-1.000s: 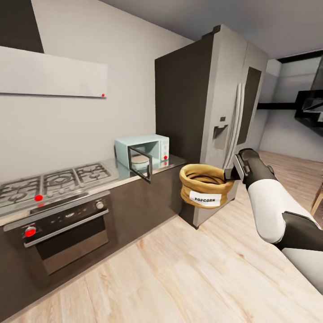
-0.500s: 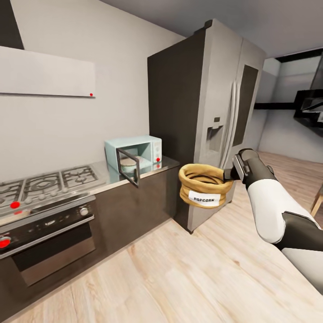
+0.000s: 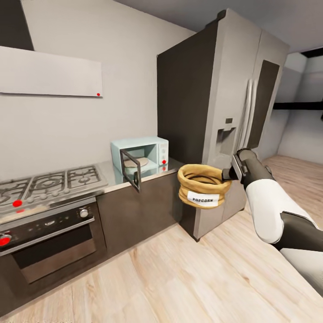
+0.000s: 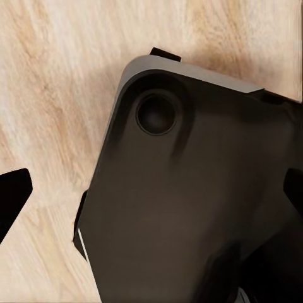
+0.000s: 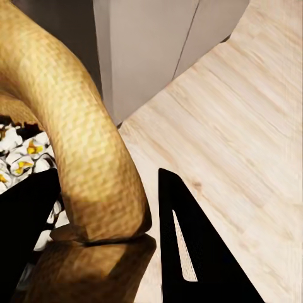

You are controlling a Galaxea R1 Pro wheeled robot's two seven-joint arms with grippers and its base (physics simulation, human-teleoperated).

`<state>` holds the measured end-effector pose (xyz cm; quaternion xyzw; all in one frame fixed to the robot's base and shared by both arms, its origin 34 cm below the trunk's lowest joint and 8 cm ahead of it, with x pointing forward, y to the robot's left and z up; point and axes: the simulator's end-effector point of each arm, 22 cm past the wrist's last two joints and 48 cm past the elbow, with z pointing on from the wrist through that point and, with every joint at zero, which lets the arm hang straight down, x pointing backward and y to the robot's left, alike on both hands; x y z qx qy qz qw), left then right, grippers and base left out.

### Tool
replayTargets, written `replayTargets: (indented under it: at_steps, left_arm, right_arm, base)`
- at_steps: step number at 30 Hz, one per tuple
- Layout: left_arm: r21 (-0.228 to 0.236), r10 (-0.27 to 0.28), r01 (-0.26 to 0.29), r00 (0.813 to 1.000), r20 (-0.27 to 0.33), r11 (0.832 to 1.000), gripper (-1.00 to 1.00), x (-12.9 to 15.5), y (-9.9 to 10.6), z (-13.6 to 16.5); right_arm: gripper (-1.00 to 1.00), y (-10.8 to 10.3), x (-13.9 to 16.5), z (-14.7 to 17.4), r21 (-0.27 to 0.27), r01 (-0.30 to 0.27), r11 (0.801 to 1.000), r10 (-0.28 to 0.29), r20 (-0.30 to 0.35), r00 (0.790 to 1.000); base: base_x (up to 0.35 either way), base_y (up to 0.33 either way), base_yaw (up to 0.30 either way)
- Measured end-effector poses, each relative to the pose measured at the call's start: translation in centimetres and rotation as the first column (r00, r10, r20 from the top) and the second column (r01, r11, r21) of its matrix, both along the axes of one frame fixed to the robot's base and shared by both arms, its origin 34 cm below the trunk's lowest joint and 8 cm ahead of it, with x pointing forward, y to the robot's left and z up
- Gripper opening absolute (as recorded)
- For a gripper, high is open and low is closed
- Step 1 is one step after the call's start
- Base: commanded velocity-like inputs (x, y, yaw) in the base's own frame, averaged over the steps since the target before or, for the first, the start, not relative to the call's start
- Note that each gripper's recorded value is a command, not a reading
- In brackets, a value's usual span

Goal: In the kitchen, take the popcorn bag from the countertop, put it into the microwave, and heat it until the popcorn is cooked so the cooked popcorn ends up inside the bag.

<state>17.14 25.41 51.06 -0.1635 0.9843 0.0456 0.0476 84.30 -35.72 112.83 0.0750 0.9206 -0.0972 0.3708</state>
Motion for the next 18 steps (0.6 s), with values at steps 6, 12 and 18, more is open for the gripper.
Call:
replayTargets:
  at_steps: [6,12,18]
  left_arm:
    - [0.000,0.001,-0.001,1.000,0.000,1.000,1.00,0.00,0.01,0.00]
    - [0.000,0.001,-0.001,1.000,0.000,1.000,1.00,0.00,0.01,0.00]
    - [0.000,0.002,-0.002,1.000,0.000,1.000,1.00,0.00,0.00,0.00]
  right_arm:
    - [-1.00,0.02,-0.01,0.14,-0.029,0.001,1.000,-0.001,-0.003,1.000]
    - [-1.00,0.43,0.21,0.77,-0.100,-0.021,0.995,0.021,-0.005,1.000]
    - [-1.00,0.44,0.22,0.76,-0.097,-0.022,0.995,0.022,-0.004,1.000]
  base:
    - [0.196,-0.230,0.269]
    - [0.196,-0.230,0.269]
    - [0.196,-0.229,0.269]
